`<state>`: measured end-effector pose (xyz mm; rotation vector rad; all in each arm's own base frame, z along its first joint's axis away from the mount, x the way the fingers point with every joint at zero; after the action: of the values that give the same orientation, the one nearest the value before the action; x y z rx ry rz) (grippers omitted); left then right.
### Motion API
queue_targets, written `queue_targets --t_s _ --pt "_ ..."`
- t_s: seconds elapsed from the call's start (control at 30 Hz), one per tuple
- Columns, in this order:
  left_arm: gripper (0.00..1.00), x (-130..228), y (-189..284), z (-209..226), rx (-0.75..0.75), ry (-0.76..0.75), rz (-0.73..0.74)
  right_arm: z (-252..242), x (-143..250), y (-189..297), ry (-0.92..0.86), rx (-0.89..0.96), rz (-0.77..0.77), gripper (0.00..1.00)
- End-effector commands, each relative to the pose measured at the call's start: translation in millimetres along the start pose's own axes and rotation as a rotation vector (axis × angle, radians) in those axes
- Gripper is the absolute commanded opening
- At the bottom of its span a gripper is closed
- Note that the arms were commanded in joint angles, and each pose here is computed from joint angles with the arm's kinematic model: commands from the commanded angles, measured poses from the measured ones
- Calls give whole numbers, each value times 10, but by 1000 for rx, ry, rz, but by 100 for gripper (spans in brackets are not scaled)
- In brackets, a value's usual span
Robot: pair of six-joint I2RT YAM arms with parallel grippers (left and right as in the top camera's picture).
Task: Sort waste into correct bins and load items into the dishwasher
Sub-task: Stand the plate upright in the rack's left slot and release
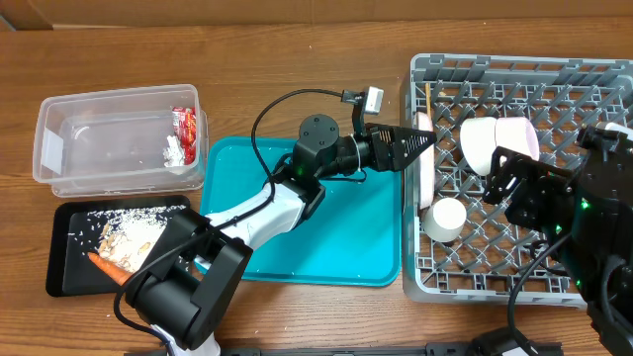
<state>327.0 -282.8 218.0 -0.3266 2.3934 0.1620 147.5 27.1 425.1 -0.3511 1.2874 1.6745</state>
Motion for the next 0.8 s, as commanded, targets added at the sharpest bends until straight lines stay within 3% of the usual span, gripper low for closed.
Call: queue_targets --t_s 0.0,0.17,0.3,0.47,0.63,0.77 --pt "100 -118 9 -13 -6 -65 -39 5 -41 53 -12 -13 -21 100" --pt "100 -247 129 12 -85 -78 -72 5 -41 53 -12 -13 -21 100" --pt "100 -420 342 -31 -251 -124 -75 5 -41 53 -12 -13 -21 100" --pt "100 -761 732 -390 -453 -232 -67 6 -41 50 -12 -13 -20 100" --pt "100 -1078 1414 -913 -795 -311 -16 6 -41 50 -12 -13 -20 100" --pt "100 -1184 2052 -1362 -1169 -354 -22 6 -41 50 -12 -13 -20 100"
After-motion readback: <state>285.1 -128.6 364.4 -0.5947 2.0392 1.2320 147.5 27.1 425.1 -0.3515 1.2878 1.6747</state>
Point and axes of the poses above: each gripper's point midway between its finger pads, its own y axis back along the fingers, its own z axis along the line the jaws close on, x = y × z, the point moved 10 cm from there along y, back along the fingers, and after that the axes turned 10 degrees about -y, right-handed, at the moved point
